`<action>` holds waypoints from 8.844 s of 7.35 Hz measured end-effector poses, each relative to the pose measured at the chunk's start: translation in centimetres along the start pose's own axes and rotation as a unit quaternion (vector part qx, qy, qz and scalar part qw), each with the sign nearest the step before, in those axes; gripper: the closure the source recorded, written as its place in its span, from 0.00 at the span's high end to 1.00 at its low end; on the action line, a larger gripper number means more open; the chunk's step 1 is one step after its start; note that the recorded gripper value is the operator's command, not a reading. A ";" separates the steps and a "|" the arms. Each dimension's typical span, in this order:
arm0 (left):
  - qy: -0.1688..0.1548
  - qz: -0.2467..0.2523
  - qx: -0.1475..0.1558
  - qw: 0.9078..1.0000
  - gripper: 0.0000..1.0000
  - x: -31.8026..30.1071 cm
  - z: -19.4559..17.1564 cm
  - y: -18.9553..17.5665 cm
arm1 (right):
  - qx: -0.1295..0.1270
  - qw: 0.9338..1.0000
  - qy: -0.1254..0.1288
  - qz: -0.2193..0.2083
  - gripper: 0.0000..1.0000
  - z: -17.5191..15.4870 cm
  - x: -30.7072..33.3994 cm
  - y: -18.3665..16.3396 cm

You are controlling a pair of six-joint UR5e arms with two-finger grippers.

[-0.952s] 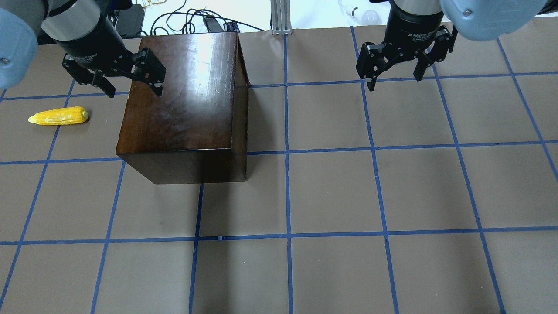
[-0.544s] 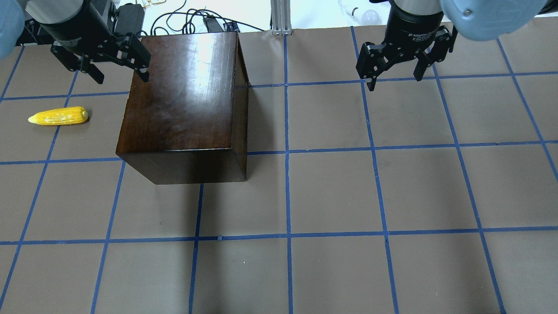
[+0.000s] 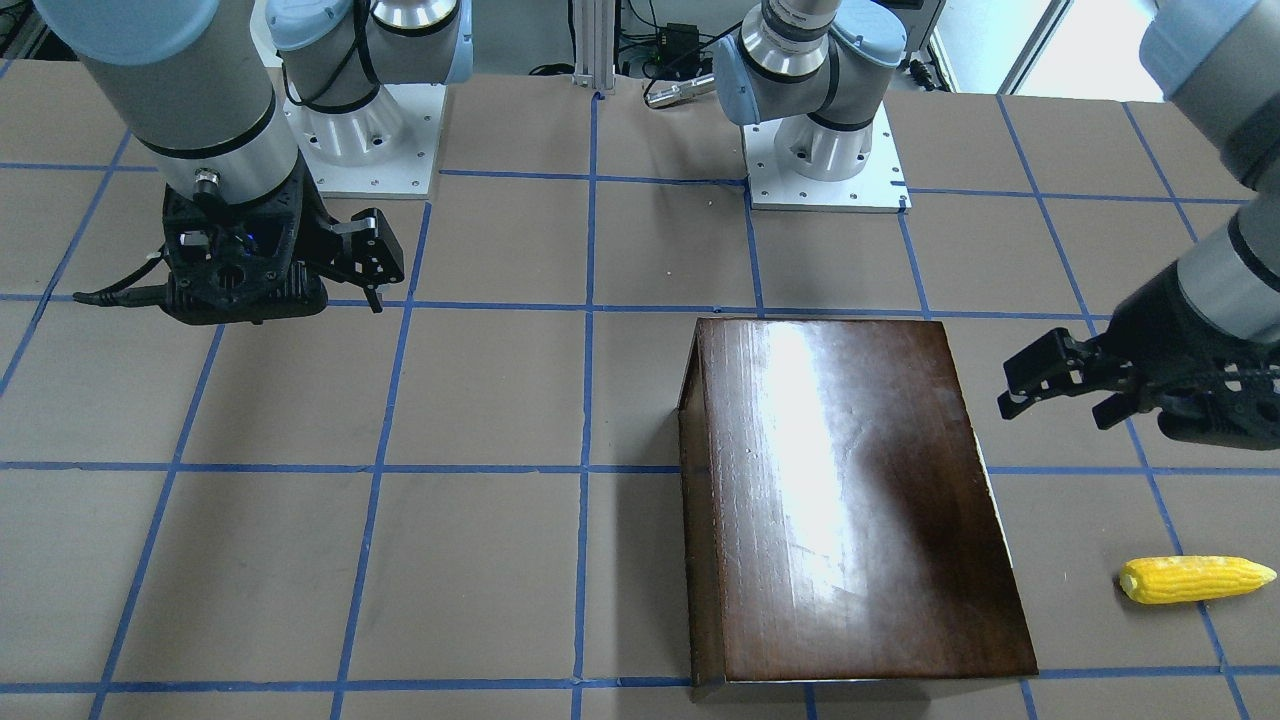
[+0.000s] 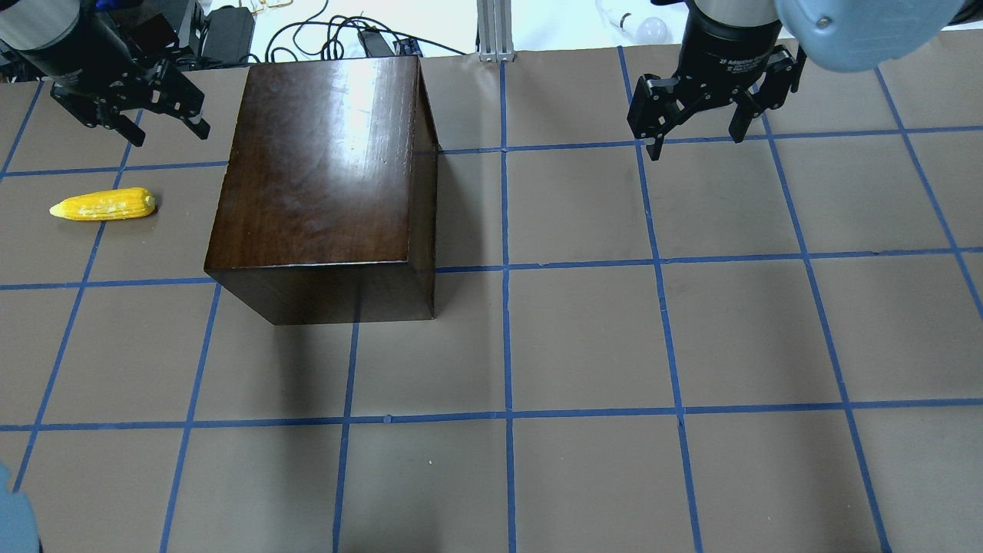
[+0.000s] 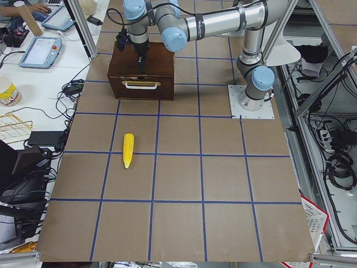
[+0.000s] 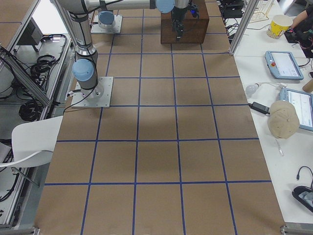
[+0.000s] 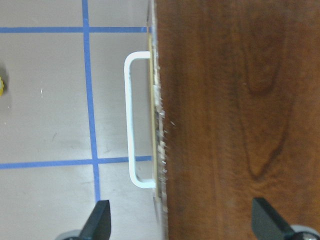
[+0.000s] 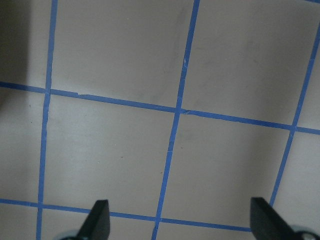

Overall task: Open drawer and put corn inside
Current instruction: 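Lower the left gripper onto the white drawer handle and grasp it, then pull the drawer open with the left gripper, away from the cabinet, then release the handle and move the left gripper over the yellow corn, then lower the left gripper and grasp the yellow corn cob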

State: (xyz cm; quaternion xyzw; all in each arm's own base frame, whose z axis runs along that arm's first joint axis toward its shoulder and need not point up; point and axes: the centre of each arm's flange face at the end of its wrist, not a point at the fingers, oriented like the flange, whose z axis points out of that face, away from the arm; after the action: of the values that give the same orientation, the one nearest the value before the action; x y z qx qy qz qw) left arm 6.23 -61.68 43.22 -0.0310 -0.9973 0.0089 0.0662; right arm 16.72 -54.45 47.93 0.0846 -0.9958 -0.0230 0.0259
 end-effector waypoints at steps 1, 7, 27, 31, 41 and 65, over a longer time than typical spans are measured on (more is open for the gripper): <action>0.014 0.019 -0.005 1.000 1.00 -2.7 1.8 -0.9 | 0.000 1.000 0.000 0.000 1.00 0.0 0.0 0.0; 0.049 0.050 -0.014 0.997 1.00 -7.8 10.1 -4.8 | 0.000 1.000 0.000 0.000 1.00 0.0 0.0 0.0; 0.062 -0.003 -0.040 0.997 1.00 -8.3 14.7 -4.6 | 0.000 1.000 0.000 0.000 1.00 0.0 0.0 0.0; 0.051 -0.011 -0.036 0.998 1.00 -9.6 13.8 -4.2 | 0.000 1.000 0.000 0.000 1.00 0.0 0.0 0.0; 0.052 -0.043 -0.026 0.997 1.00 -14.9 12.9 -2.8 | 0.000 1.000 0.000 0.000 1.00 0.0 0.0 0.0; -0.070 0.442 -0.021 0.894 1.00 -25.5 11.0 -3.6 | 0.000 1.000 0.000 0.000 1.00 0.0 0.0 0.0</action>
State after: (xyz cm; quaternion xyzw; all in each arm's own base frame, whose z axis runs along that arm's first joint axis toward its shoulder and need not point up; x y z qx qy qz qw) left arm 29.78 -67.00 29.06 -0.4694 -0.8827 0.0189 -0.0150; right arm 16.73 -54.45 47.93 0.0844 -0.9958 -0.0230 0.0257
